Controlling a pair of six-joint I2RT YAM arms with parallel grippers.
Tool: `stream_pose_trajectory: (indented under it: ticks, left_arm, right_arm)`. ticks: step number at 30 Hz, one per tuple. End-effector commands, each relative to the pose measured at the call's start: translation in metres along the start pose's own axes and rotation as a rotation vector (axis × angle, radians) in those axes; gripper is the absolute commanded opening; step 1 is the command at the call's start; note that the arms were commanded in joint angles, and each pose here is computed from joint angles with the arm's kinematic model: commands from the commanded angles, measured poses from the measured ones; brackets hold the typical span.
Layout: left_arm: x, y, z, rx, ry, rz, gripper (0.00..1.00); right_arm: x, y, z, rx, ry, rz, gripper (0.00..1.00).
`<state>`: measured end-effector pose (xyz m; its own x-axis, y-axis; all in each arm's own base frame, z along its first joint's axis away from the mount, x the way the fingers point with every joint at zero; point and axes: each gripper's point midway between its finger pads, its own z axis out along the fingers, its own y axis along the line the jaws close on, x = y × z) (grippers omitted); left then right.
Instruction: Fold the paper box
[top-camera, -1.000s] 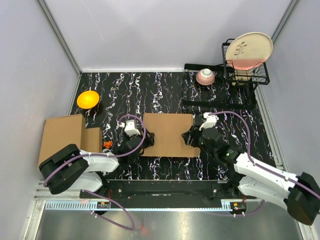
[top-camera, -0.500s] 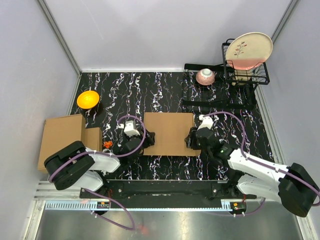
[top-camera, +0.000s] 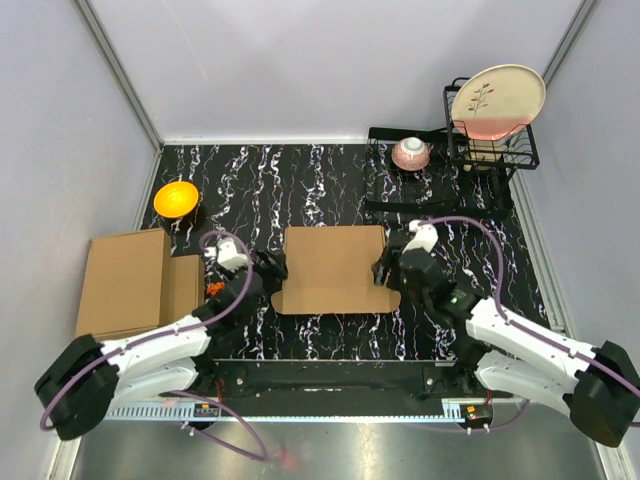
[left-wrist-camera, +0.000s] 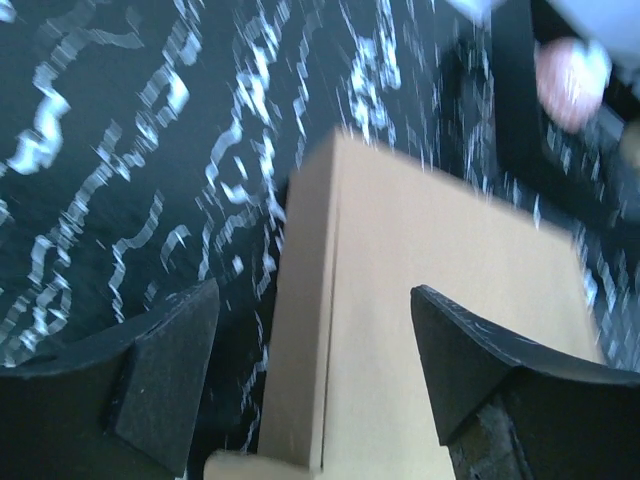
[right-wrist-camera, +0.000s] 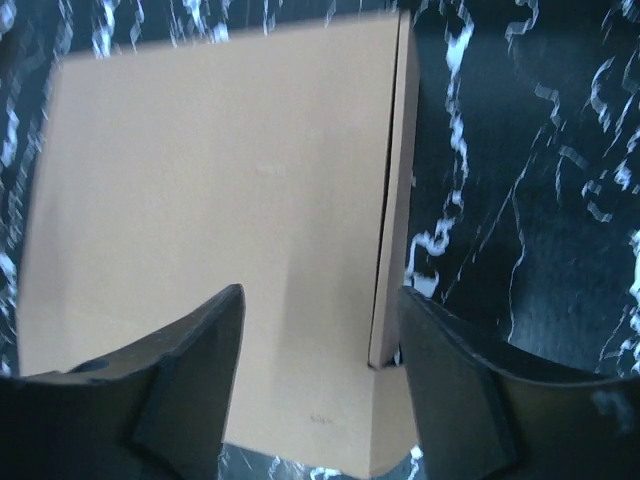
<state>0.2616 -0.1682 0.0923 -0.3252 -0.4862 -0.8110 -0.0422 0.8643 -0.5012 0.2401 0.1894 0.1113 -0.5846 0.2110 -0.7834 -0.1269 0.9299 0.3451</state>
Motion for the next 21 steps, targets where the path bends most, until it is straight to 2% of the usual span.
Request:
stream_pose_trajectory:
  ticks: [1, 3, 4, 6, 7, 8, 10, 11, 14, 17, 21]
  left_arm:
    - [-0.062, 0.014, 0.001, -0.109, -0.150, -0.151, 0.83]
    - [-0.072, 0.017, 0.007, -0.118, -0.158, -0.174, 0.86]
    - [-0.070, 0.016, 0.014, -0.122, -0.140, -0.148, 0.92]
    - [-0.067, 0.005, 0.025, -0.069, -0.107, -0.143, 0.98]
    - [-0.054, 0.008, 0.033, -0.073, -0.067, -0.110, 0.99]
    - [-0.059, 0.001, 0.039, -0.030, -0.088, -0.138, 0.99]
    - [-0.034, -0.002, 0.045, 0.044, -0.008, -0.154, 0.99]
    - [-0.039, -0.014, 0.048, 0.120, -0.014, -0.193, 0.99]
    - [-0.027, -0.017, 0.056, 0.173, 0.031, -0.216, 0.99]
    - [-0.018, -0.021, 0.060, 0.198, 0.061, -0.214, 0.99]
    - [-0.006, -0.007, 0.067, 0.132, 0.085, -0.193, 0.99]
  right_arm:
    - [-0.079, -0.006, 0.000, 0.067, -0.172, 0.034, 0.75]
    - [-0.084, -0.012, 0.016, 0.079, -0.141, 0.037, 0.80]
    - [-0.081, -0.008, 0.022, 0.031, -0.106, 0.044, 0.85]
    - [-0.079, -0.019, 0.041, 0.030, -0.086, 0.068, 0.88]
    - [-0.075, -0.009, 0.048, -0.037, -0.063, 0.075, 0.91]
    - [-0.082, -0.011, 0.054, -0.066, -0.094, 0.098, 0.92]
    - [-0.074, -0.005, 0.062, -0.131, -0.072, 0.130, 0.93]
    - [-0.077, -0.005, 0.065, -0.158, -0.091, 0.148, 0.94]
    - [-0.073, -0.001, 0.074, -0.204, -0.082, 0.179, 0.95]
    - [-0.062, -0.003, 0.084, -0.202, -0.039, 0.178, 0.95]
    - [-0.046, -0.010, 0.092, -0.180, 0.004, 0.176, 0.92]
